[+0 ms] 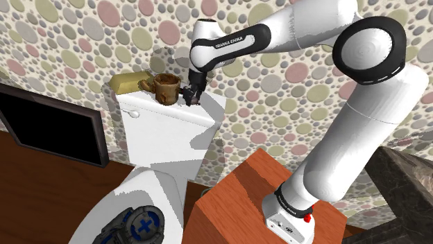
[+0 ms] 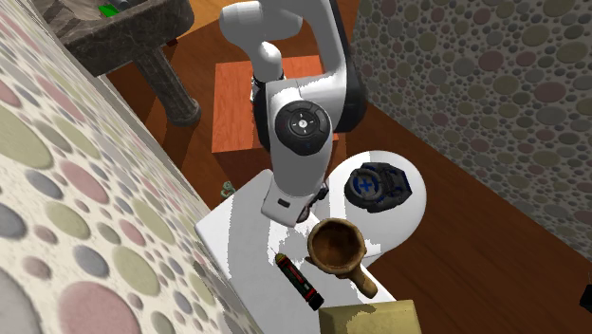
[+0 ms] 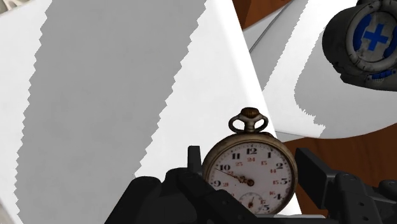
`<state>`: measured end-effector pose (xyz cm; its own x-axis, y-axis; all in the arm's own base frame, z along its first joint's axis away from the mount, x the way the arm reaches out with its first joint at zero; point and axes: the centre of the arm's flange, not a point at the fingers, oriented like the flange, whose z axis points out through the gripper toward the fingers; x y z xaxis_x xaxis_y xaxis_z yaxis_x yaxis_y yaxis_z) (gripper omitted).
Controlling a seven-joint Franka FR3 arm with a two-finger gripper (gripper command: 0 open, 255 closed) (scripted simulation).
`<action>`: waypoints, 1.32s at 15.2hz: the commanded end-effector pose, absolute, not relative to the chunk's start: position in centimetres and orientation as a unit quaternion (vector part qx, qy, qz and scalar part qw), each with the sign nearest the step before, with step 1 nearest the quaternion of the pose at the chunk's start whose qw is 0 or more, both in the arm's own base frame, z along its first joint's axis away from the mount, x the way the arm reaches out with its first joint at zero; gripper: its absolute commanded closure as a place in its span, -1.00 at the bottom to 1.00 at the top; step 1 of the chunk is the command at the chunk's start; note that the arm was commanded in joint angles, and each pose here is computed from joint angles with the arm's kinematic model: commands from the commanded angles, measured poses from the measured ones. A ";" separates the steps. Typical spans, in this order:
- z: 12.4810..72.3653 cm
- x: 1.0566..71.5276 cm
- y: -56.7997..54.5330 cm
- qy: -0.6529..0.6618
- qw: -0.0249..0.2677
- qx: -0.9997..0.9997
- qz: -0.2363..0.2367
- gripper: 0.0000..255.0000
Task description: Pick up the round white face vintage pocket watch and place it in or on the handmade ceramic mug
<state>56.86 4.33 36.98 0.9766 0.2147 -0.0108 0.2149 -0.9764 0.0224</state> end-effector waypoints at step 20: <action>48.1 56.8 4.3 0.108 0.012 0.994 -0.004 1.00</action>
<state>56.76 4.30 47.54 0.9767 0.2145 -0.0107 0.2147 -0.9764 0.0222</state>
